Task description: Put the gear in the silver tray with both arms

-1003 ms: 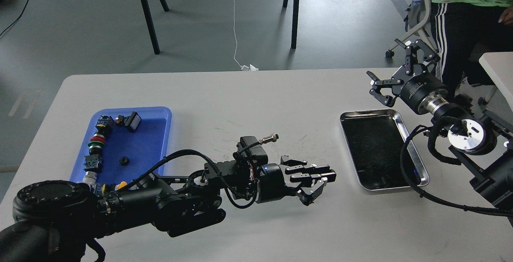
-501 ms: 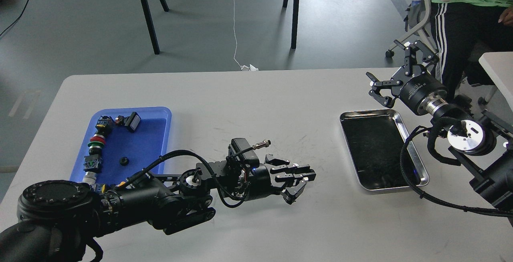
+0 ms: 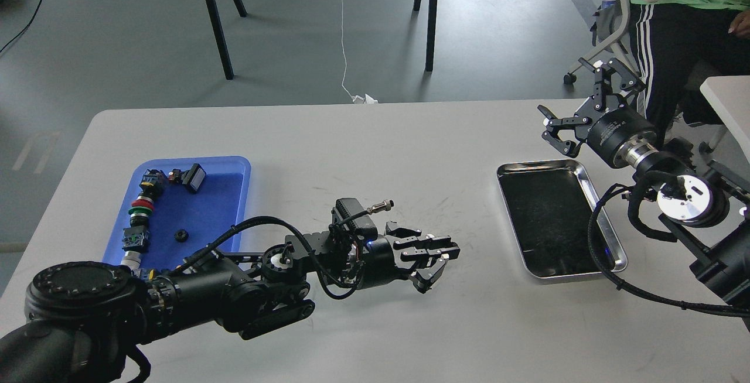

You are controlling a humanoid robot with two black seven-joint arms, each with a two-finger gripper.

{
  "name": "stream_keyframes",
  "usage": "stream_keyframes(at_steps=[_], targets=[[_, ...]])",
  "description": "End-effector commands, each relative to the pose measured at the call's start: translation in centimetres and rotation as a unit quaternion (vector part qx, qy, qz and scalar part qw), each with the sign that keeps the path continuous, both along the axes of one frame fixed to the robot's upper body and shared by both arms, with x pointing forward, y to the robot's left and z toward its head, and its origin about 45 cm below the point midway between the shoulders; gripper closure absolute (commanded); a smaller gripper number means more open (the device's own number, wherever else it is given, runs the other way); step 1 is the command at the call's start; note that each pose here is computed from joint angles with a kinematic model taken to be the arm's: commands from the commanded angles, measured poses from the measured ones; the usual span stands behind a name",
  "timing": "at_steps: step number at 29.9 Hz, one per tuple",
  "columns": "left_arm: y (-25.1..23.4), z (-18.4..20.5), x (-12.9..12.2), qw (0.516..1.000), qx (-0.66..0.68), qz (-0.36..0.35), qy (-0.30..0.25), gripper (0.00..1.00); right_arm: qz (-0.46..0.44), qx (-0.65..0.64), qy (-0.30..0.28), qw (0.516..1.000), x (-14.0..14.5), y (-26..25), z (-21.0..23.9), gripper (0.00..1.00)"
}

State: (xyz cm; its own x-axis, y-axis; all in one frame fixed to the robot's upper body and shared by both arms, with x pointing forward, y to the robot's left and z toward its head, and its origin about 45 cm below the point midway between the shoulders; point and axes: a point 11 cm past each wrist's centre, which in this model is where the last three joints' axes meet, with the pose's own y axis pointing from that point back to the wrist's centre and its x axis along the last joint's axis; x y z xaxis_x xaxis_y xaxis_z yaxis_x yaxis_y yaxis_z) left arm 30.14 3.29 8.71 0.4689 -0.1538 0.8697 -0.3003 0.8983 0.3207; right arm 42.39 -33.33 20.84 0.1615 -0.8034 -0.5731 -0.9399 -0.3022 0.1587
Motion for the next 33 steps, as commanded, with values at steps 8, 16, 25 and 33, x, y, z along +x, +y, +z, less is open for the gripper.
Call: stream_keyframes(at_steps=[8, 16, 25, 33], targets=[[-0.3, 0.4, 0.0, 1.000, -0.009, 0.000, 0.000, 0.54, 0.001, 0.000, 0.000, 1.000, 0.0, 0.0, 0.0, 0.01], [-0.7, 1.8, 0.5, 0.999, -0.041, 0.014, 0.011, 0.47, 0.013, -0.025, 0.015, 0.999, -0.6, -0.9, -0.4, 0.01], [9.1, 8.8, 9.1, 0.984, -0.082, 0.153, -0.035, 0.32, 0.081, -0.081, 0.100, 0.988, -2.8, -2.7, -1.7, 0.01], [16.2, 13.1, 12.6, 0.958, -0.124, 0.253, -0.047, 0.18, 0.116, -0.135, 0.112, 0.978, -4.0, -3.7, -0.6, 0.01]])
